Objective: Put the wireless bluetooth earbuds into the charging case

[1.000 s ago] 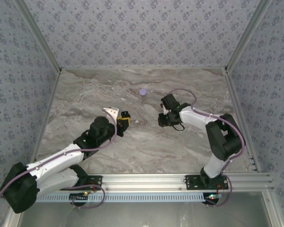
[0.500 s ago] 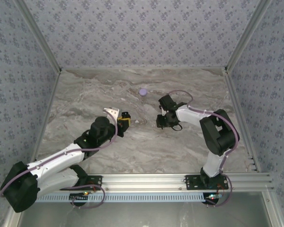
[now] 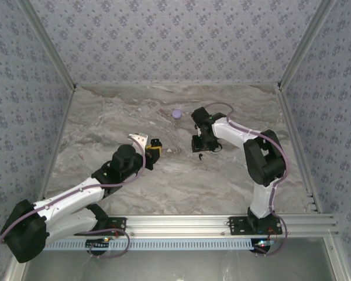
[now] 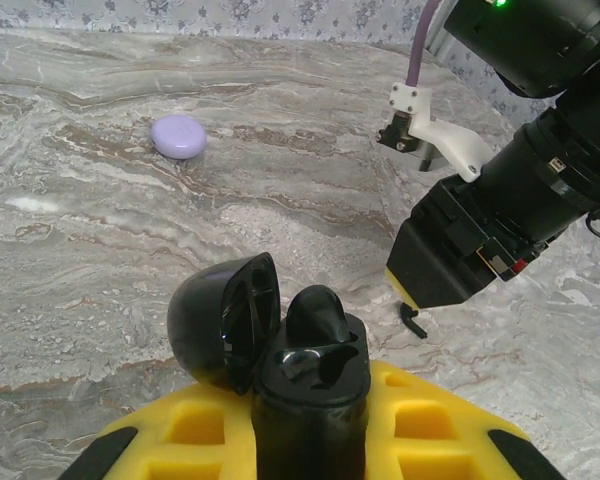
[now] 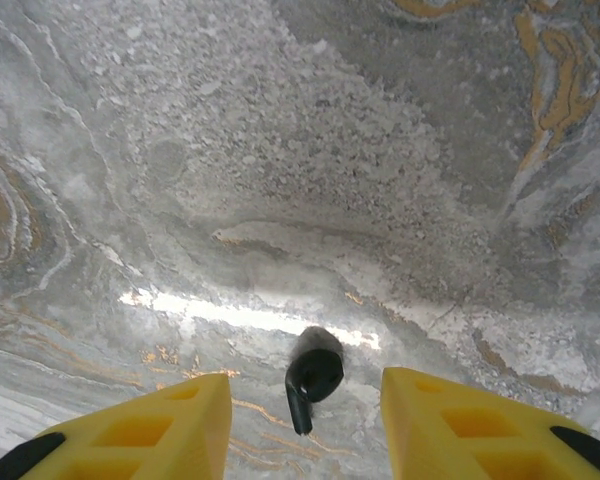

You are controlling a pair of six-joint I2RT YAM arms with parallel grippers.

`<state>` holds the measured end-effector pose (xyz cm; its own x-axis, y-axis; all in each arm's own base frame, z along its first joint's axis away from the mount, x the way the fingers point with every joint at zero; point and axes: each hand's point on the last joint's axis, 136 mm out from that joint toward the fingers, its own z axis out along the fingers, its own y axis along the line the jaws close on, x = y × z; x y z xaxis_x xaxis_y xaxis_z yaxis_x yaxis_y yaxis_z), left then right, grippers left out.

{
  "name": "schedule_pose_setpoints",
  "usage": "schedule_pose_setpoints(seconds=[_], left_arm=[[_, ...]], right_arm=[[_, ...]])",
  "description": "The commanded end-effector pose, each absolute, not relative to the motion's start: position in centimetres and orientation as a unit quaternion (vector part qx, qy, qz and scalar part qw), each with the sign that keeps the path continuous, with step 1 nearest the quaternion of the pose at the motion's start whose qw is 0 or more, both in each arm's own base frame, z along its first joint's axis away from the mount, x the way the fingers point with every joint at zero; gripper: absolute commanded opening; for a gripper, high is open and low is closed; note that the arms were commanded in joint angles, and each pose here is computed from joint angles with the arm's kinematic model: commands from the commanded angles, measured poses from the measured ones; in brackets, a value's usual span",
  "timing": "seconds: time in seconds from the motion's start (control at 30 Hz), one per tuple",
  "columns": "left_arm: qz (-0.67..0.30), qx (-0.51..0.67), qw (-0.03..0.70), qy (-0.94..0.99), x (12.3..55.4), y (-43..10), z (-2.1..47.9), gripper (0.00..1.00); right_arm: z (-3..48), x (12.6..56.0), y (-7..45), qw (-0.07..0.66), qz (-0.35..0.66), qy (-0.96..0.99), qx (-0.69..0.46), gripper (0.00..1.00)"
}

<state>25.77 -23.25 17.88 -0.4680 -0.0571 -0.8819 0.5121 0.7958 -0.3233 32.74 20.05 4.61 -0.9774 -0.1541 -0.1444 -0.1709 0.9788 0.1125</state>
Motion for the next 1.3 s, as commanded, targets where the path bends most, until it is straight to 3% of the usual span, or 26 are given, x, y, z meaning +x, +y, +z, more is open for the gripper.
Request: schedule_pose_setpoints(seconds=[0.0, 0.17, 1.27], left_arm=[[-0.302, 0.145, 0.515, 0.789, 26.0, -23.9, 20.3, 0.15], [-0.302, 0.147, 0.515, 0.789, 25.9, -23.9, 20.3, 0.15], [-0.302, 0.143, 0.514, 0.790, 25.8, -23.8, 20.3, 0.15]], right_arm=[[4.2, 31.4, 19.0, 0.022, 0.027, 0.996, -0.087, 0.42], [3.5, 31.2, 19.4, 0.001, 0.021, 0.995, -0.093, 0.38], [1.7, 31.6, 20.3, -0.017, 0.004, 0.994, -0.104, 0.34]])
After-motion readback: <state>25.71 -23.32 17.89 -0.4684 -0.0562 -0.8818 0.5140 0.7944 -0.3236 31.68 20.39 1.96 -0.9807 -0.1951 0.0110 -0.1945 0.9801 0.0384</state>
